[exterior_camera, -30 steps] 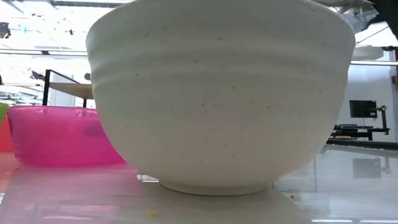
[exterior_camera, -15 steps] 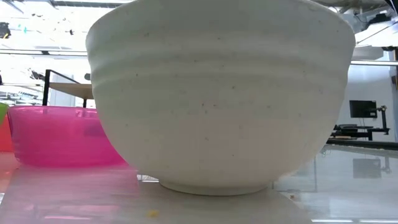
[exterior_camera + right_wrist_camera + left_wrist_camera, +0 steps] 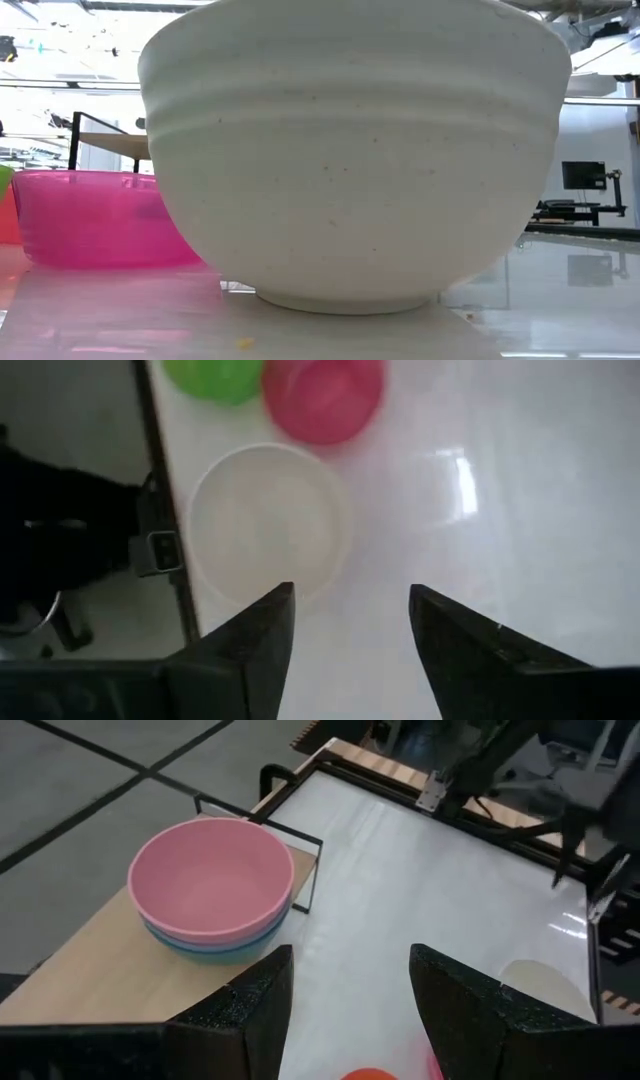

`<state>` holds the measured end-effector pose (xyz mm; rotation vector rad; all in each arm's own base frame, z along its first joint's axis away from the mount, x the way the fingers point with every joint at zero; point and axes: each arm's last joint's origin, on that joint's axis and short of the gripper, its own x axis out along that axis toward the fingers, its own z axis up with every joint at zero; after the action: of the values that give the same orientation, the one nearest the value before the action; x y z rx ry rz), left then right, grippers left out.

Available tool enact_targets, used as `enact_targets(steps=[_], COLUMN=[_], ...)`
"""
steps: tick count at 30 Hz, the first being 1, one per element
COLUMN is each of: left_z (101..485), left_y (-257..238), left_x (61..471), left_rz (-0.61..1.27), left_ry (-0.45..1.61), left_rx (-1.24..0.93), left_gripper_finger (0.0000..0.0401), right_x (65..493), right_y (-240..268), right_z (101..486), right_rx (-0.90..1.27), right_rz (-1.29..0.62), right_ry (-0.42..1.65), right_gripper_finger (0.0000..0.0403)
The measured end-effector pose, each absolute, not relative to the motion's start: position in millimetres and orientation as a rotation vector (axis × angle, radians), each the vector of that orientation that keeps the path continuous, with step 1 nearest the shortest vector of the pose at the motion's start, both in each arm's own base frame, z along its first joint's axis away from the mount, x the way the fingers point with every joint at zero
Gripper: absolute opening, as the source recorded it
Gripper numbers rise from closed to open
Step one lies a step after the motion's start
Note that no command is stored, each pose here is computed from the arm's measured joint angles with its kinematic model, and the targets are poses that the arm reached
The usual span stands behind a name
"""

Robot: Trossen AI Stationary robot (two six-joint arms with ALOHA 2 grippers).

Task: Place and stack bowls onto a shelf
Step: Stack the large white bowl on top of the large pink bowl on the shelf

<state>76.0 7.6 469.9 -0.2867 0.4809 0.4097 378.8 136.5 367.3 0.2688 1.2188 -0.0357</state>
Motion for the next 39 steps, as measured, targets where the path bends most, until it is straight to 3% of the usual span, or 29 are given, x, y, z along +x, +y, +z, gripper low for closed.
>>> enact_targets(steps=[9,20,27,31,37,39], left_z=[470.0,469.6,469.3,468.9,468.1,468.2], left_y=[7.5,6.8,6.3,5.7,5.7,5.8], left_x=[75.2,74.9,74.8,74.6,74.2,74.2], left_rz=[0.411,0.391,0.378,0.36,0.361,0.361], left_ry=[0.475,0.483,0.487,0.495,0.505,0.506], left_rx=[-0.309,-0.326,-0.352,-0.362,-0.358,-0.351], left_gripper_finger=[0.0186,0.0186,0.0186,0.0186,0.0186,0.0186], right_x=[408.3,449.7,462.1,465.7,464.8,463.6], right_y=[150.4,169.3,163.1,159.0,154.0,153.4], right_z=[320.2,232.1,199.7,194.7,195.6,198.6], right_rx=[0.199,0.089,0.055,0.065,0.087,0.094], right_rz=[-0.061,-0.009,-0.01,-0.024,-0.033,-0.022], right_ry=[1.284,1.384,1.434,1.432,1.457,1.466], right_gripper_finger=[0.0267,0.0268,0.0264,0.0217,0.0039,0.0025])
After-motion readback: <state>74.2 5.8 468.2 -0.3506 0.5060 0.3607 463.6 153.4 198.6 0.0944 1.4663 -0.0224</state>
